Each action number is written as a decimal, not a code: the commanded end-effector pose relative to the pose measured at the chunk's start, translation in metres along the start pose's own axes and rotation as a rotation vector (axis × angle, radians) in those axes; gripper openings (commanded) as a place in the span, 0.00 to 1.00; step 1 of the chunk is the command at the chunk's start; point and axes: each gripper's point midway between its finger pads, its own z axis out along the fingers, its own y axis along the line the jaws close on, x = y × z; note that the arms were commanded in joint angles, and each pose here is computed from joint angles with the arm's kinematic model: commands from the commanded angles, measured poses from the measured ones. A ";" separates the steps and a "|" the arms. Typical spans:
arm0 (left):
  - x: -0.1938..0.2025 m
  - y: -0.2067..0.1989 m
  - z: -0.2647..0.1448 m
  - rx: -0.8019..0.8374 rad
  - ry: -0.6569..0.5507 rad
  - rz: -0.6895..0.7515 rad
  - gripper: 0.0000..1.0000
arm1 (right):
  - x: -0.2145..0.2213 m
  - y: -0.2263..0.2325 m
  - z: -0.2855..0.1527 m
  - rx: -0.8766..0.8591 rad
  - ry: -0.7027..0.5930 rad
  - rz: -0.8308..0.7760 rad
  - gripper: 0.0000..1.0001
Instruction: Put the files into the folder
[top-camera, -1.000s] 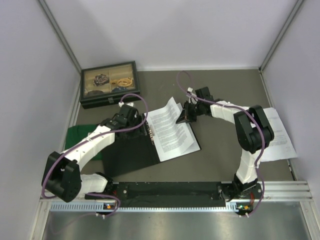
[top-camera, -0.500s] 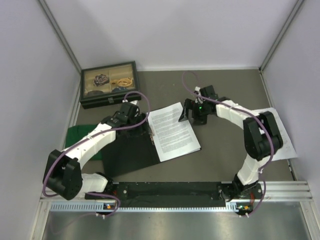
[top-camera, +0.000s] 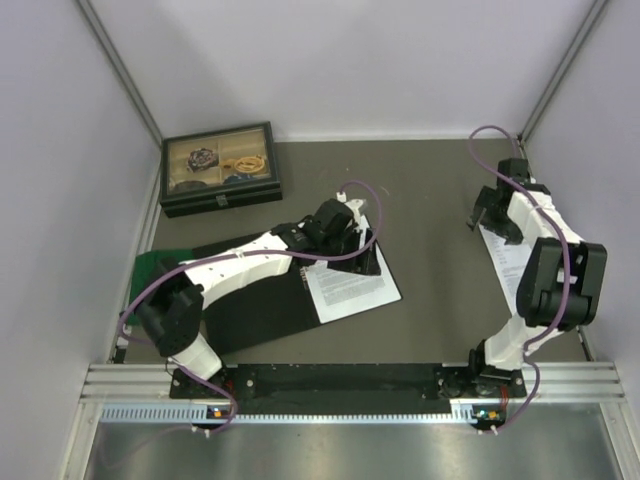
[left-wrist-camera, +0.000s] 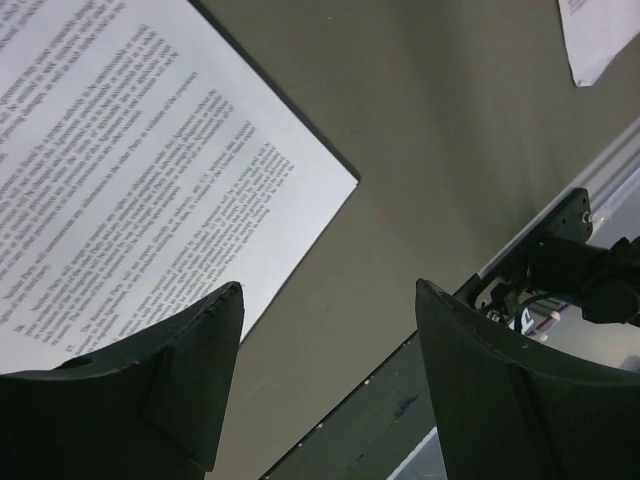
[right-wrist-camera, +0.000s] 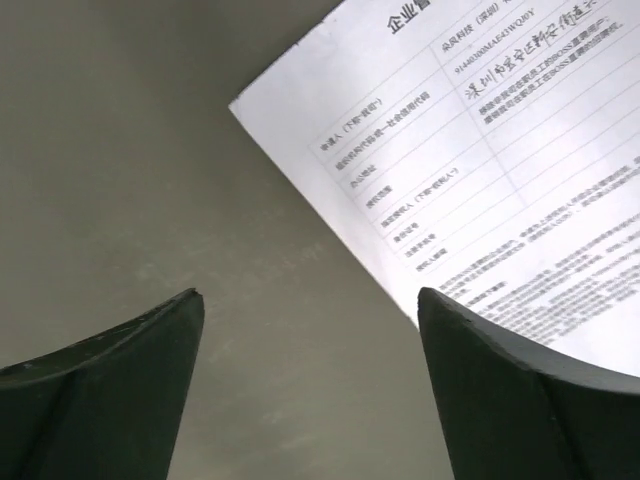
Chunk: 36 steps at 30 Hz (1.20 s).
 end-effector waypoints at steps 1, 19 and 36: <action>-0.023 -0.035 -0.008 0.113 -0.075 0.049 0.74 | -0.006 -0.021 0.007 0.143 0.003 -0.126 0.82; -0.012 -0.027 -0.012 0.114 -0.060 0.091 0.74 | 0.050 -0.029 0.055 0.102 0.251 -0.260 0.63; -0.003 -0.018 -0.015 0.098 -0.052 0.071 0.74 | 0.045 0.019 0.058 -0.083 0.255 -0.302 0.00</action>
